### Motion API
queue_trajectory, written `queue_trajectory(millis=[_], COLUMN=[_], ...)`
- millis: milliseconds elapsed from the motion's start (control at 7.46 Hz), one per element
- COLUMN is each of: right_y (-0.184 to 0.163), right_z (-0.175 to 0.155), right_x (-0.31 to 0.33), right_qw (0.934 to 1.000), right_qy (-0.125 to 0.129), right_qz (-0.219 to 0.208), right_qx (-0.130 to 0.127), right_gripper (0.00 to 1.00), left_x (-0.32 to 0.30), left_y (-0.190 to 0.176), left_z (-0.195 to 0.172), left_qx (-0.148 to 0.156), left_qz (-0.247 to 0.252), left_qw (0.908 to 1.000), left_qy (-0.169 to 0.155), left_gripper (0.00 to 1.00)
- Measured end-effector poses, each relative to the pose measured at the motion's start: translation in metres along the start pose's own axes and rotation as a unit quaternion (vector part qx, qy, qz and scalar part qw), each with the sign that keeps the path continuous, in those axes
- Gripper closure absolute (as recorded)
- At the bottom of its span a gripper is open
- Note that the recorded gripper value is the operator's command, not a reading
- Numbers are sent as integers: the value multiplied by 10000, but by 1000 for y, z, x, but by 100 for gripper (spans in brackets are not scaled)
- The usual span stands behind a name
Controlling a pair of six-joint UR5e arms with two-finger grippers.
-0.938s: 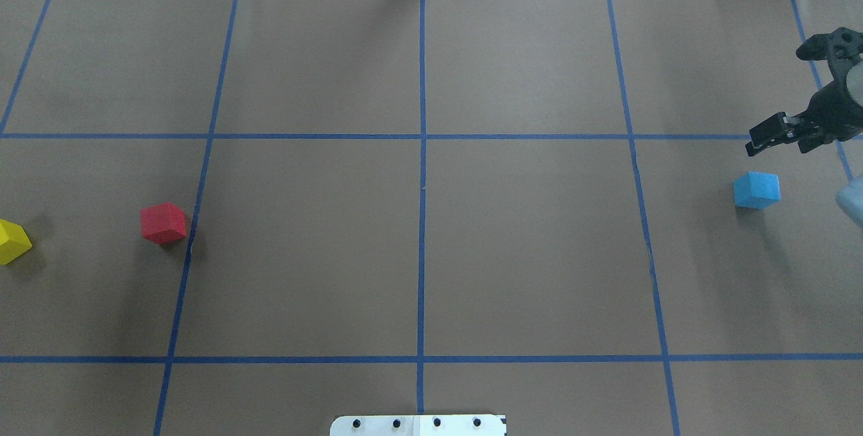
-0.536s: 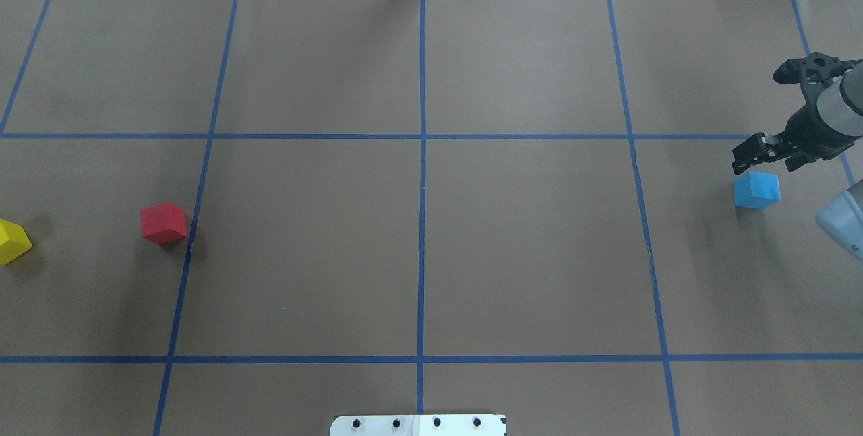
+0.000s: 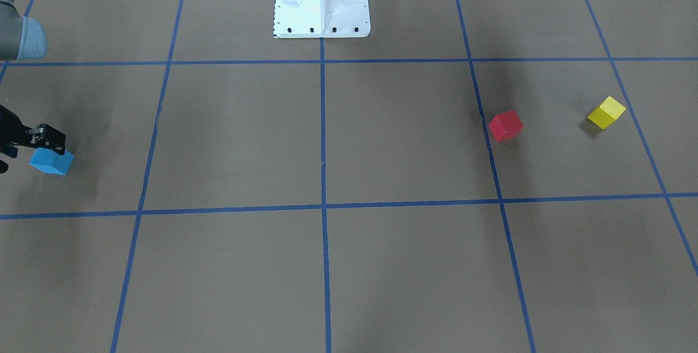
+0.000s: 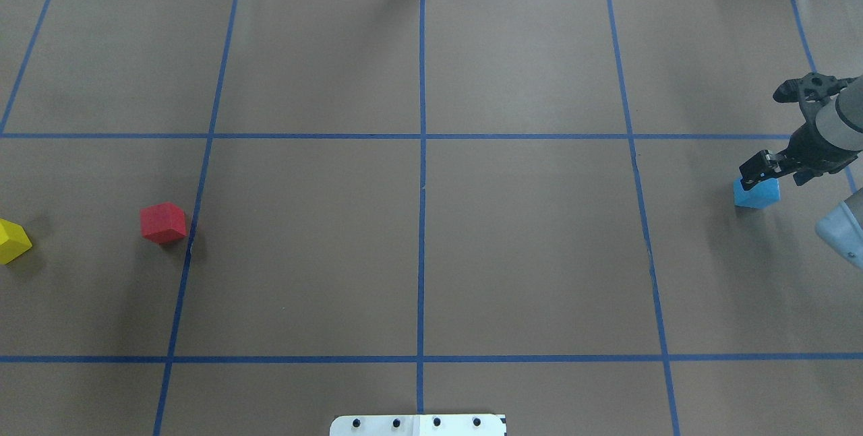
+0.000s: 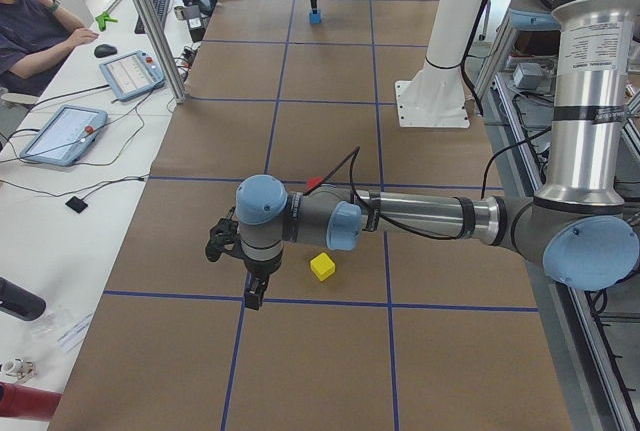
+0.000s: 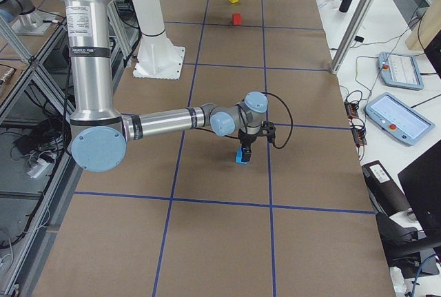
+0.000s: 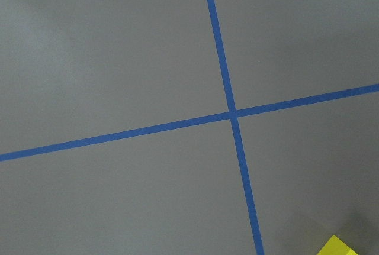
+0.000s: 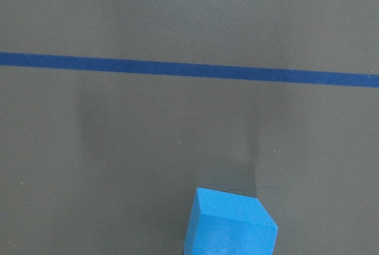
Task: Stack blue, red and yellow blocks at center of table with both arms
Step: 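Lower the right gripper onto the blue block and grasp it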
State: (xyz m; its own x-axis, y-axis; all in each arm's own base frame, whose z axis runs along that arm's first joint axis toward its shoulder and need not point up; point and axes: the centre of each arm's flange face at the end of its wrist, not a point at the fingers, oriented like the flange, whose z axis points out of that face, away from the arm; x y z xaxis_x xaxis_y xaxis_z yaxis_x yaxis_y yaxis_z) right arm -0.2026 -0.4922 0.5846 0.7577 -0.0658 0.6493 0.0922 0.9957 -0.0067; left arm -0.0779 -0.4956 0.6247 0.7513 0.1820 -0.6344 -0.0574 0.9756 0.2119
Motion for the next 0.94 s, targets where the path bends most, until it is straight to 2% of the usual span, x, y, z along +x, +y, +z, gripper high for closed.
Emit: queue_trajectory(millis=[402, 536, 670, 804, 938], right_y=[-1, -1, -2, -2, -4], right_z=[11, 16, 22, 28, 31], right_x=[0, 1, 2, 2, 1], right_qw=[9999, 9999, 9998, 9997, 9996], right_qy=[36, 55, 79, 104, 111], right_qz=[-1, 4, 8, 11, -11], right_qx=[-101, -144, -189, -234, -253], right_gripper=[1, 8, 36, 82, 100], left_x=[0, 1, 1, 1, 1], left_y=[-1, -1, -1, -1, -1], left_z=[-1, -1, -1, -1, -2], left_qx=[6, 9, 12, 15, 17], left_qz=[1, 7, 11, 14, 16], left_qw=[10000, 10000, 10000, 10000, 10000], left_qy=[-1, -1, 0, 3, 5], left_gripper=[0, 0, 0, 0, 0])
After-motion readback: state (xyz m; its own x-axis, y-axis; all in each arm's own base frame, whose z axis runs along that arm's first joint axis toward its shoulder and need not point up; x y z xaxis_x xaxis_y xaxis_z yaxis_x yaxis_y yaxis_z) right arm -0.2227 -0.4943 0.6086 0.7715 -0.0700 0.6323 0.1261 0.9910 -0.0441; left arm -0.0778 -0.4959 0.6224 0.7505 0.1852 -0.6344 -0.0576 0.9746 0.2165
